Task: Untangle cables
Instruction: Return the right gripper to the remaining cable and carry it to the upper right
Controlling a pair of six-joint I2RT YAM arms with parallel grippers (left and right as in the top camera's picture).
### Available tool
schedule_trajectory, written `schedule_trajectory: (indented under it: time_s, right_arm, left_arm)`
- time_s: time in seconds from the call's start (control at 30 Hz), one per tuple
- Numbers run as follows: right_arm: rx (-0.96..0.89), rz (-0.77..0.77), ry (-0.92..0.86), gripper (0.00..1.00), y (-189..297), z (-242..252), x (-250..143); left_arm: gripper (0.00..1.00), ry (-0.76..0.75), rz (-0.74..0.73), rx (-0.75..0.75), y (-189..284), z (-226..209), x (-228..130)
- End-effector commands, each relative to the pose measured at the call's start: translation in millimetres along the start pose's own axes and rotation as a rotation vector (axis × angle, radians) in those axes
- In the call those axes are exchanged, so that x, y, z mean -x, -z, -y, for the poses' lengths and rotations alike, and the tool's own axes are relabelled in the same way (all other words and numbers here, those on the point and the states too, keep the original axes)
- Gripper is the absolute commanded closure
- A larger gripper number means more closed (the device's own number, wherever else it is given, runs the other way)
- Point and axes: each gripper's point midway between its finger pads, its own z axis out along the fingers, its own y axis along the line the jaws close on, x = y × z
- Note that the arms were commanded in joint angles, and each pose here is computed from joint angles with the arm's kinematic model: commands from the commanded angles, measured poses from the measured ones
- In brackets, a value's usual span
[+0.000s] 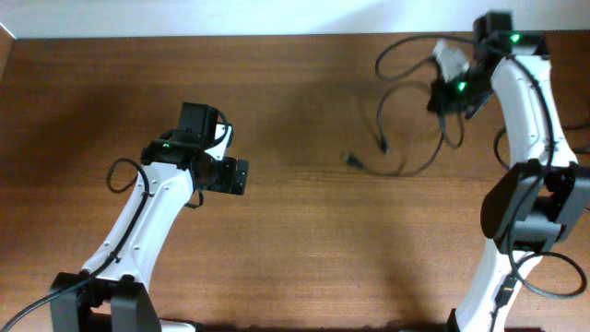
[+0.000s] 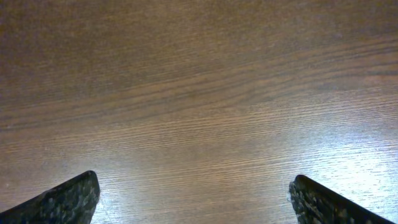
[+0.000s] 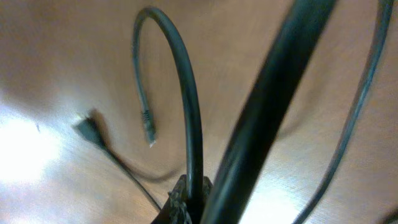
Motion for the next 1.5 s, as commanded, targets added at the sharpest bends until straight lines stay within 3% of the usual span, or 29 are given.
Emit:
schedule_trajectory:
  time_s: [0.0, 0.1, 0.2, 0.27, 0.37, 0.53, 0.73, 0.8, 0.93, 0.97, 1.0, 1.17, 1.23, 1.33, 1.47]
  right_arm:
    - [-0.087, 0.275, 0.024, 0.96, 78, -4, 69]
    - [-0.225, 0.466, 0.048, 0.96, 117, 13, 112]
    - [-0.653, 0.596, -0.165, 0.96, 165, 86, 127]
    - [-0.871, 0.632, -0.253, 0.96, 194, 123, 121]
    - [-0.948, 0.624, -0.329, 0.96, 199, 174, 103]
    - [-1.041, 0.394, -0.444, 0.96, 158, 264, 32]
    - [-0.911, 0.161, -0.314, 0.96, 45, 254, 18]
    - [-0.734, 0.129, -0.173, 0.96, 0, 227, 25]
    - [-0.656, 0.035, -0.004, 0.95, -50, 199, 20]
    - [-0.644, 0.031, -0.002, 0.74, -54, 197, 19]
    - [-0.596, 0.036, -0.008, 0.00, -61, 190, 18]
    - [-0.570, 0.041, -0.071, 0.01, -55, 182, 15]
    - [-0.519, 0.108, -0.057, 0.01, -32, 166, 29]
    - [-0.350, 0.237, -0.014, 0.01, 37, 106, 46]
    - [-0.250, 0.262, 0.036, 0.01, 118, 25, 24]
  left_arm:
    - [0.01, -0.010, -0.002, 0.008, 0, -3, -1]
    - [0.01, -0.010, -0.002, 0.008, 0, -3, -1]
    - [0.01, -0.010, -0.002, 0.008, 0, -3, -1]
    - [0.01, -0.010, -0.002, 0.008, 0, -3, -1]
    - [0.01, -0.010, -0.001, 0.008, 0, -3, -1]
    - [0.01, -0.010, -0.002, 0.008, 0, -3, -1]
    - [0.01, -0.010, -0.002, 0.008, 0, -3, -1]
    - [0.01, -0.010, -0.002, 0.008, 0, -3, -1]
    - [0.01, -0.010, -0.002, 0.008, 0, -3, -1]
    - [0.01, -0.010, -0.002, 0.008, 0, -3, -1]
    - [0.01, -0.010, -0.002, 0.008, 0, -3, -1]
    - [0.01, -0.010, -0.002, 0.008, 0, -3, -1]
    - [0.01, -0.010, -0.002, 0.008, 0, -3, -1]
    - [0.01, -0.010, -0.002, 0.008, 0, -3, -1]
    - [0.01, -0.010, -0.002, 0.008, 0, -3, -1]
